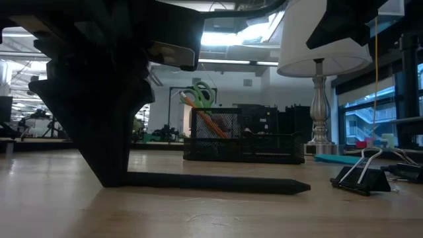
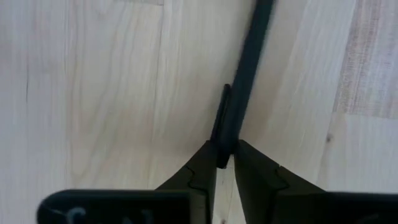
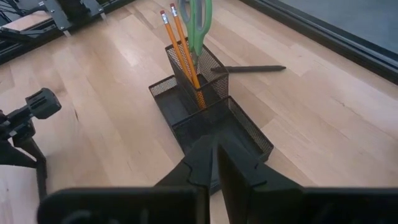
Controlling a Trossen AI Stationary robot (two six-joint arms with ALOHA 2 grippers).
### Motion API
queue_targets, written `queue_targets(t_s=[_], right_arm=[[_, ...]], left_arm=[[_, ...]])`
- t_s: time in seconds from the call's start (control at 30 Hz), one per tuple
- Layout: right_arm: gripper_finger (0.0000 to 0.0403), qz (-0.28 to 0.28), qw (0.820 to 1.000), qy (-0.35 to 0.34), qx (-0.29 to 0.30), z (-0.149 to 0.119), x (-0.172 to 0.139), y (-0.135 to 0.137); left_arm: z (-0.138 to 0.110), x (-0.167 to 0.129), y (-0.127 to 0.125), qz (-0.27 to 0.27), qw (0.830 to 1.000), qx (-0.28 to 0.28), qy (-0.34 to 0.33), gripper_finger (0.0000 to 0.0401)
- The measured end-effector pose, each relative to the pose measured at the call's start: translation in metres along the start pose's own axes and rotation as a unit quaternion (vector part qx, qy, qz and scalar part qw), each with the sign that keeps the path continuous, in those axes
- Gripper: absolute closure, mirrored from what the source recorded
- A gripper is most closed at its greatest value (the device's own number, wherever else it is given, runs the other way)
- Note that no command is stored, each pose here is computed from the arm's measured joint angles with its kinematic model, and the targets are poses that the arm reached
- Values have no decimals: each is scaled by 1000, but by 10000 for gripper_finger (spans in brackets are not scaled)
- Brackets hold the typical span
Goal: Pick and place office supplies into organizer
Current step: Put the bottom black pen into the black organizer, then put the bottom left black pen into the black organizer
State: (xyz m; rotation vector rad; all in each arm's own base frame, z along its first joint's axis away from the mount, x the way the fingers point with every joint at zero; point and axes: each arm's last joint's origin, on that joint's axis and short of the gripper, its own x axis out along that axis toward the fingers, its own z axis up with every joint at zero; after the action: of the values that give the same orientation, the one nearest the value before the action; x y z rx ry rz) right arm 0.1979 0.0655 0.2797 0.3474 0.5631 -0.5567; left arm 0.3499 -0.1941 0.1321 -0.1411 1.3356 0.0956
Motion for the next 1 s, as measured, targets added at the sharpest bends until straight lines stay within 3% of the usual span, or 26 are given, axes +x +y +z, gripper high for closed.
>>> queue_targets(t_s=[0.63,1.0], right_arm=[[374,-2,1000,2,-2,0,0,0],[374,-3,1000,2,-5,0,0,-1]], left_arm=[[0,-38,6,4,1000,12,-24,400],[3,-60,10,23,997,11,-71,397]])
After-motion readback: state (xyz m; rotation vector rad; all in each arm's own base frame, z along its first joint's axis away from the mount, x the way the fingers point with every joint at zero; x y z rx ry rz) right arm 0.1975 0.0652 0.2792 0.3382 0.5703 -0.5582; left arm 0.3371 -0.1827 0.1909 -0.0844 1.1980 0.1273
